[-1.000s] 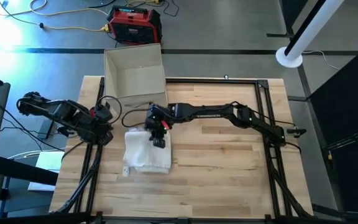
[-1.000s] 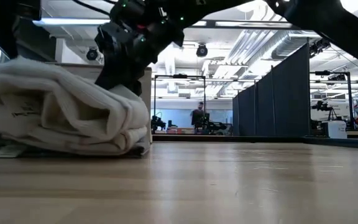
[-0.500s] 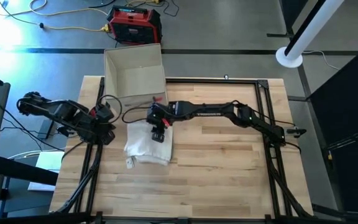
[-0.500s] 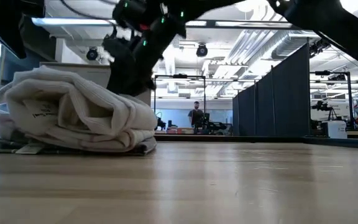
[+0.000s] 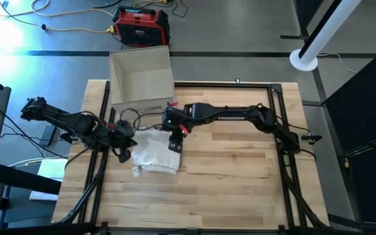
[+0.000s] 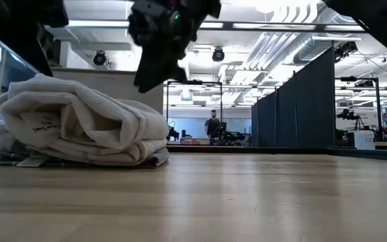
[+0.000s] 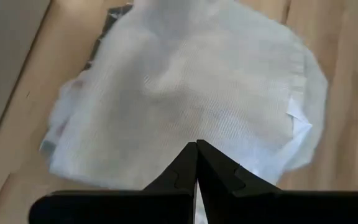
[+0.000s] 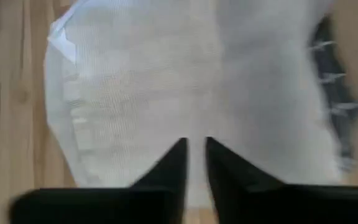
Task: Fold towel
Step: Stack the white towel on the stacked white towel
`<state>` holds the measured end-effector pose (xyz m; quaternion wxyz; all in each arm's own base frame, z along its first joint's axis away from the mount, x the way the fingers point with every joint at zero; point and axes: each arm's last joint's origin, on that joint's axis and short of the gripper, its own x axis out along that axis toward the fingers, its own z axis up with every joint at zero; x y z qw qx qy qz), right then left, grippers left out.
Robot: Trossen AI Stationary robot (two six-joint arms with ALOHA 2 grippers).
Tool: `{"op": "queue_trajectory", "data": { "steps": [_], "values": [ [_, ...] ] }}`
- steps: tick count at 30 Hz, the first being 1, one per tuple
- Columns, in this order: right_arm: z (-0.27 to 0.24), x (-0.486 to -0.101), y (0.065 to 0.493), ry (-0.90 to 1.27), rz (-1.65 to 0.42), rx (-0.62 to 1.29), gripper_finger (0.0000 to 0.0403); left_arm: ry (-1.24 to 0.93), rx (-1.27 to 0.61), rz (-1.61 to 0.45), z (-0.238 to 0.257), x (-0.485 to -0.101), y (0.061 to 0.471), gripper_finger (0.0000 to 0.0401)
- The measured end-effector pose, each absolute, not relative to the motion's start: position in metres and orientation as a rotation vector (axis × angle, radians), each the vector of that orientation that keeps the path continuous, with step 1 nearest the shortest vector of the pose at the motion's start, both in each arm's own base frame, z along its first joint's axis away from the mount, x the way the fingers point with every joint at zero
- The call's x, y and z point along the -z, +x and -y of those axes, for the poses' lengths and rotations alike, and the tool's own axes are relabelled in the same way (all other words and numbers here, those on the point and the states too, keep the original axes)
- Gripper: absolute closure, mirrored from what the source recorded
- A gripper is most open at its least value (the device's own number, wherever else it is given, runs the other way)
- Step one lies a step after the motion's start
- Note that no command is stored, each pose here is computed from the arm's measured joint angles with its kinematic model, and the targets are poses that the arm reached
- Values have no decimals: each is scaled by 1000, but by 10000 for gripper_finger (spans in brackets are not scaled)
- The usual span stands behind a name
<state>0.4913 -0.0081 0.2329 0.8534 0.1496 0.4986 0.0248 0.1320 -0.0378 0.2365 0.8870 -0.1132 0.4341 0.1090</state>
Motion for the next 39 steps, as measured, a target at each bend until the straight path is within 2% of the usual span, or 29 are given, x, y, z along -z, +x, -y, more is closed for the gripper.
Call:
{"op": "queue_trajectory", "data": {
  "steps": [2, 5, 9, 13, 17, 22, 27, 29, 35, 39],
  "values": [
    [5, -218, 495, 333, -1014, -41, 390, -197, -226, -877, 37, -226, 135, 401],
    [7, -201, 498, 374, -948, 33, 389, -173, -221, -824, 32, -208, 142, 401],
    [10, -177, 495, 395, -934, 115, 400, -164, -270, -916, 18, -172, 139, 401],
    [10, -153, 486, 426, -969, 170, 401, -234, -310, -944, 7, -148, 136, 401],
    [9, -136, 481, 492, -953, 208, 402, -357, -364, -946, 1, -146, 136, 401],
    [2, -155, 479, 460, -943, 206, 403, -411, -375, -888, 0, -165, 145, 401],
    [-13, -220, 470, 370, -864, 140, 403, -410, -318, -811, 2, -197, 156, 401],
    [-25, -234, 464, 348, -855, 95, 403, -412, -261, -817, 5, -202, 158, 401],
    [-61, -223, 469, 320, -850, -103, 403, -354, 26, -841, 23, -187, 159, 401],
    [-69, -194, 482, 359, -858, -197, 403, -353, 101, -803, 34, -166, 160, 401]
  ]
}}
